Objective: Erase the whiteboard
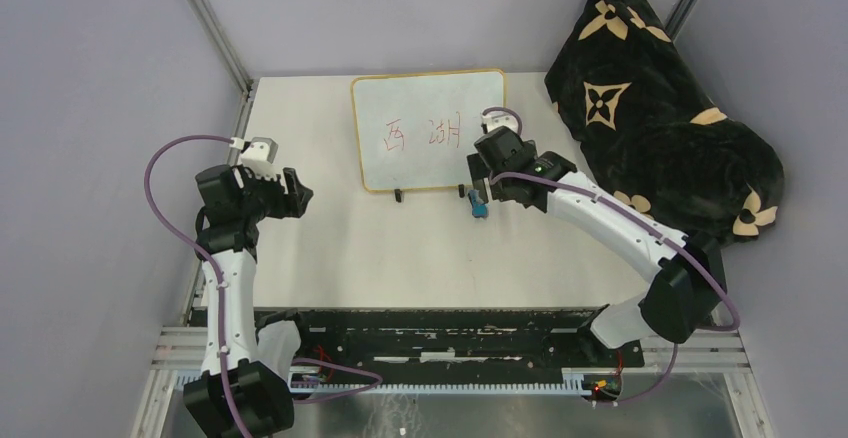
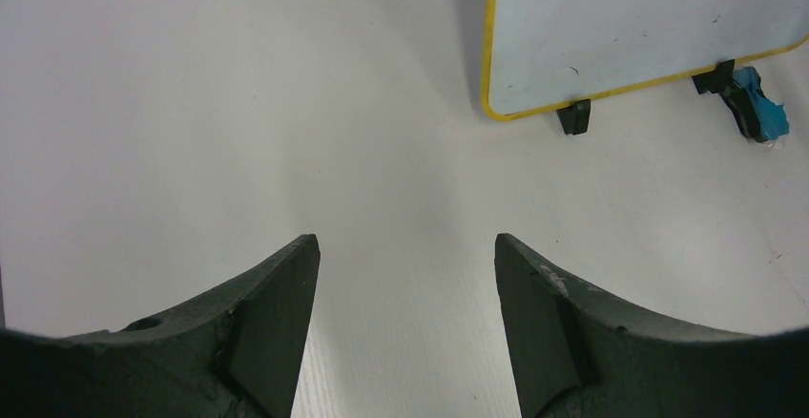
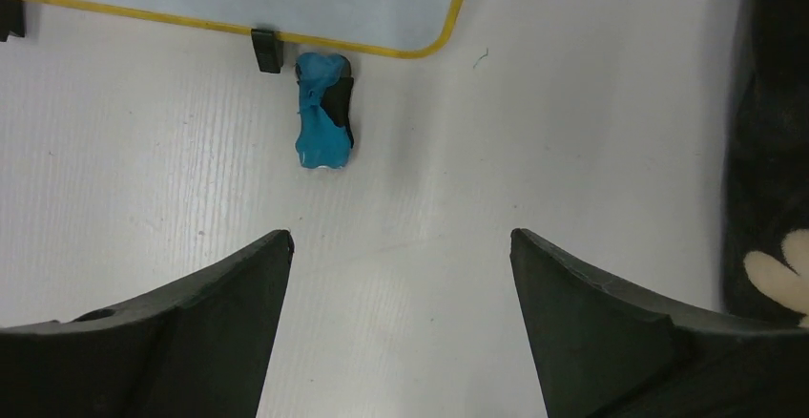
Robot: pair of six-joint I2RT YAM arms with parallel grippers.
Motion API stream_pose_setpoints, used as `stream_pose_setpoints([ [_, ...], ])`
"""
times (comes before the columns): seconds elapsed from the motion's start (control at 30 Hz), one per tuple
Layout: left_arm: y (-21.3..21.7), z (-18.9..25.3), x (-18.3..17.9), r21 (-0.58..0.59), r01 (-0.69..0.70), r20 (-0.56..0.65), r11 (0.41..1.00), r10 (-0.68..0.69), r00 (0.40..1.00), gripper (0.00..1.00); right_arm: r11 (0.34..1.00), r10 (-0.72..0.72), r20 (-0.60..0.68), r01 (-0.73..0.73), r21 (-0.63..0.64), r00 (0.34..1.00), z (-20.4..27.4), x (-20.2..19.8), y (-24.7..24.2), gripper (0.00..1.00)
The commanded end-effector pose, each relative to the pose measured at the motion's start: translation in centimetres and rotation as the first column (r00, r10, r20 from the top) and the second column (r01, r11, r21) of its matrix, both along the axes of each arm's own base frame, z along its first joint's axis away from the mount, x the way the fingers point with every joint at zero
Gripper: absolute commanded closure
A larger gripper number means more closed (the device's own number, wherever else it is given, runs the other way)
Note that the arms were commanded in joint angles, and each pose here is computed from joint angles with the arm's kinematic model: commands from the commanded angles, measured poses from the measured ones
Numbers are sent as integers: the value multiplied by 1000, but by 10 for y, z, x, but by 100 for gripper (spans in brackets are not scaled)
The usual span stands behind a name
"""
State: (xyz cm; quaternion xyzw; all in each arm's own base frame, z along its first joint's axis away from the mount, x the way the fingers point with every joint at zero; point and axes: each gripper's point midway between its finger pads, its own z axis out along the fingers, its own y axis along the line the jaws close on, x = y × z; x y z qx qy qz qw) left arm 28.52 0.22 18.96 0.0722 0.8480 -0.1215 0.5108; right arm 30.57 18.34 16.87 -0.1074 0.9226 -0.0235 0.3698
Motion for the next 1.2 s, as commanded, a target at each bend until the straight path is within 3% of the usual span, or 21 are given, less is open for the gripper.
stream_pose_setpoints([
  [0.0, -2, 14, 8, 2, 28, 60, 1000, -28, 998, 26, 999, 36, -9, -36, 22, 999, 16, 10, 11, 7],
  [0.17, -4, 16, 6, 0, 36, 69, 999, -36, 997, 26, 995, 102, -66, -100, 26, 993, -1, 31, 35, 11],
  [0.37, -5, 17, 3, 7, 38, 74, 999, -38, 997, 26, 997, 80, -152, -75, 36, 985, -35, 51, 42, 16],
  [1.17, -6, 15, 3, 1, 42, 63, 999, -42, 997, 26, 997, 27, -289, -6, 75, 957, -99, 48, 37, 25],
])
